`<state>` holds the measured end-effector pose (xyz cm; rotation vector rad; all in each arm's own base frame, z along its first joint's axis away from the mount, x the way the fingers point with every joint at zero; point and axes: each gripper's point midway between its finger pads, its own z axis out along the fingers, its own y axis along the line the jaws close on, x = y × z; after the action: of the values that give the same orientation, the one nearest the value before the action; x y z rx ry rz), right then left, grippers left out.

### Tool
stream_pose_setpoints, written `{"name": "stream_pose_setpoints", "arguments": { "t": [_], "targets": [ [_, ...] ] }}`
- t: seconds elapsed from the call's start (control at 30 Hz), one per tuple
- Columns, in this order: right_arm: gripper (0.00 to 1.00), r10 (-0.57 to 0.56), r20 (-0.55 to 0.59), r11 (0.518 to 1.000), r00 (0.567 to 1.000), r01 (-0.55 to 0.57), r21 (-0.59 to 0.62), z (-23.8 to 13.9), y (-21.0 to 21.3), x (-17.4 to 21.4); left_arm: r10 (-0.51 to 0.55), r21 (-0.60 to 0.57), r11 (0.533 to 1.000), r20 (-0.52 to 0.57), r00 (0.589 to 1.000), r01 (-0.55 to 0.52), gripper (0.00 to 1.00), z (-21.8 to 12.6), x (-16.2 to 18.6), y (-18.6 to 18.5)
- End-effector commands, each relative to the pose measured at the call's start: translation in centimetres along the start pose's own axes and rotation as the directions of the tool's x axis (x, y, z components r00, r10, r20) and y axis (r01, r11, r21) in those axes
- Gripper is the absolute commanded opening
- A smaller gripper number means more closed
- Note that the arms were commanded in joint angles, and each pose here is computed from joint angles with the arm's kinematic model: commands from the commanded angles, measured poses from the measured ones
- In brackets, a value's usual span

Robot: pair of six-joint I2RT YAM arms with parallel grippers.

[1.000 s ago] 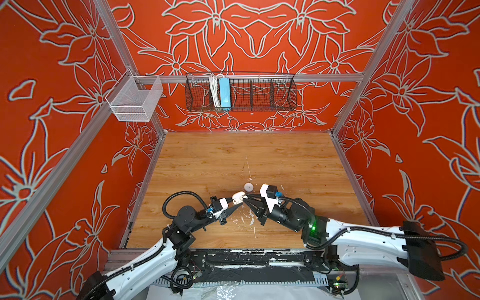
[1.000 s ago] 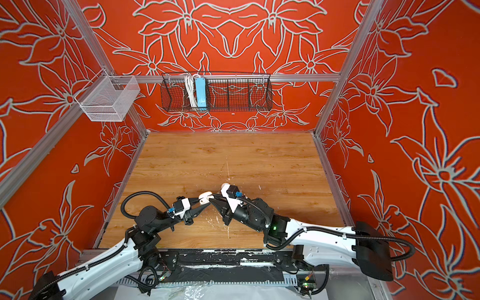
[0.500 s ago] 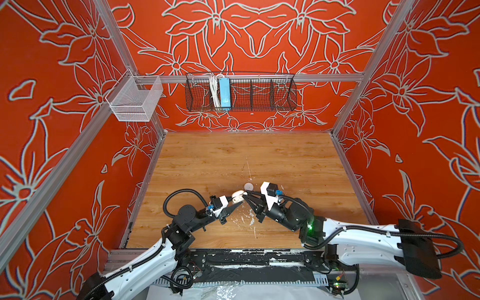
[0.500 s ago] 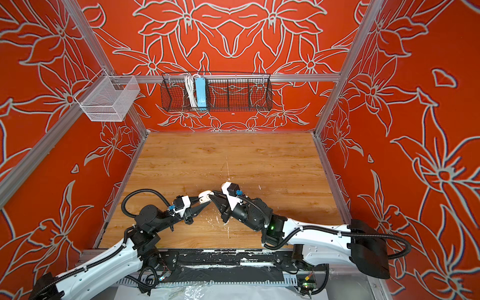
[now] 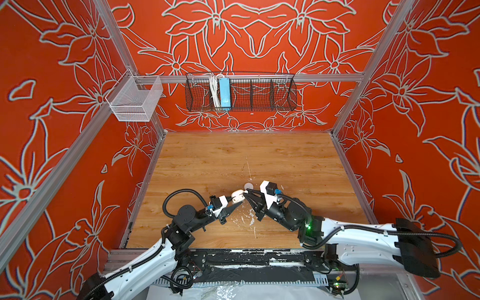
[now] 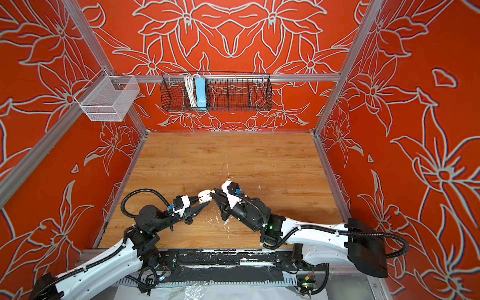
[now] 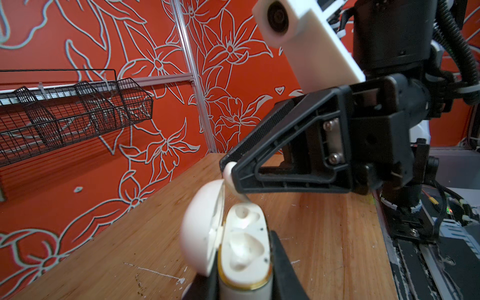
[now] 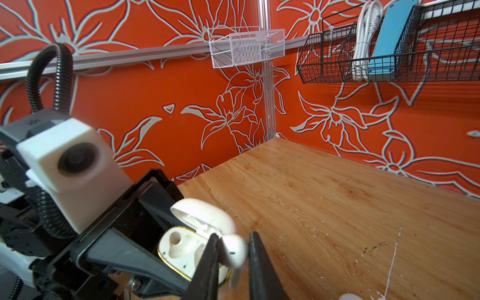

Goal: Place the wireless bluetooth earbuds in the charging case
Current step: 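Bring the held earbud over the open case while the left gripper holds it steady, then lower the earbud stem into the case slot with the right gripper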

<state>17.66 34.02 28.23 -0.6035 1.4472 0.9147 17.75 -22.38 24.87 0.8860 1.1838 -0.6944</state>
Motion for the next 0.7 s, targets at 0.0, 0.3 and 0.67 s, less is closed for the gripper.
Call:
{"name": "stream_pose_setpoints", "arguments": {
  "t": [0.0, 0.3, 0.67],
  "targets": [
    [0.15, 0.015, 0.062, 0.999, 0.998, -0.012, -0.034, -0.2, 0.8, -1.7, 0.014, 0.0, 1.0, 0.044, 0.999, -0.014, 0.0, 0.0, -1.6, 0.1],
    [0.14, 0.022, 0.082, 0.995, 0.996, -0.014, -0.097, -0.4, 1.8, -2.1, 0.011, 0.002, 1.0, 0.044, 0.999, -0.011, 0.0, 0.1, -1.7, 0.0],
    [0.14, 0.016, 0.062, 0.996, 0.998, -0.011, -0.086, 0.0, 1.7, -1.3, 0.024, 0.012, 1.0, 0.067, 0.997, -0.025, 0.0, -0.2, -1.8, -0.3]
  ]
}}
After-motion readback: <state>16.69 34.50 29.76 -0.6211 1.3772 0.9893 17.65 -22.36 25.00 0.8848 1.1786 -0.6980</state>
